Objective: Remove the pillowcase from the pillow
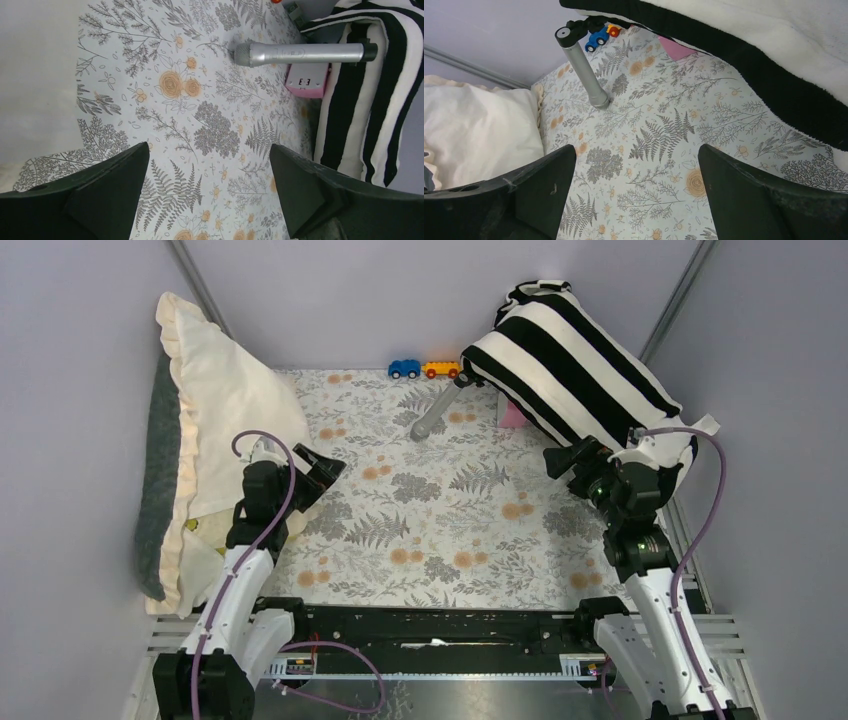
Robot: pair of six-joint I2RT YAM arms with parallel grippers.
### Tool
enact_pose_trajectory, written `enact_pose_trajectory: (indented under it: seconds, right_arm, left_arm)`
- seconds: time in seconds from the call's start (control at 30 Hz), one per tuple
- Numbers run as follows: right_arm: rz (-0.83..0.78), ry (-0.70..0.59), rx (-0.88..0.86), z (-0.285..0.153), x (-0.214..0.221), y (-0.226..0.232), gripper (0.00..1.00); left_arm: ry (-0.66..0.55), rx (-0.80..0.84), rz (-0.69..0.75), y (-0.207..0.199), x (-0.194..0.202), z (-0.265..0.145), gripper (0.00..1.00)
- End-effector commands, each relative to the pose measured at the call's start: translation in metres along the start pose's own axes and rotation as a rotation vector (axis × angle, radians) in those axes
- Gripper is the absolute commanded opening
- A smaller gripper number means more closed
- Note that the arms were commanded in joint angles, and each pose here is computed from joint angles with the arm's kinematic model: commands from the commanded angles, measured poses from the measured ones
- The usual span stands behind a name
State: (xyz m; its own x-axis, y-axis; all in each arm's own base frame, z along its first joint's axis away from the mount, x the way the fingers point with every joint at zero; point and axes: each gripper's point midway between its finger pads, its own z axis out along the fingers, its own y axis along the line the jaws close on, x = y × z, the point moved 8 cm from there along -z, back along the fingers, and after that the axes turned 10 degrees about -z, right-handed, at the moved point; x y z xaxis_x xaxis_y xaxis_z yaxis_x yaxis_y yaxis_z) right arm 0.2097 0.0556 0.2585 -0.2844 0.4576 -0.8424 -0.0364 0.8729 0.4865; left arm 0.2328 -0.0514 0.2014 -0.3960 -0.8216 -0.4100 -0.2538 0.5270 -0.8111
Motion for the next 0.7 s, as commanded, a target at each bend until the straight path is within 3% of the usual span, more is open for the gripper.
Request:
enact_pose_trajectory:
  seconds: [0.0, 0.3, 0.5, 0.67]
  right_arm:
    - [-0.046, -0.033, 0.021, 0.000, -0.026, 0.009, 1.00]
    - [-0.214, -0.107, 0.057, 0.037, -0.077, 0.022, 0.99]
    - [-0.472, 0.036, 0.105, 0.097, -0.083, 0.014, 1.00]
    - [-0.727, 0.058, 0.192, 0.134, -0.078, -0.001, 1.00]
  left_arm:
    - [-0.015, 0.146, 0.020, -0.015, 0.000, -0.011, 0.99]
    - [0.171, 0.346, 0.018, -0.018, 0.023, -0.010, 0.99]
    - [0.238, 0.390, 0.052, -0.028, 0.037, -0.006, 0.99]
    - [0.286, 0.412, 0.110, -0.046, 0.060, -0.005, 0.99]
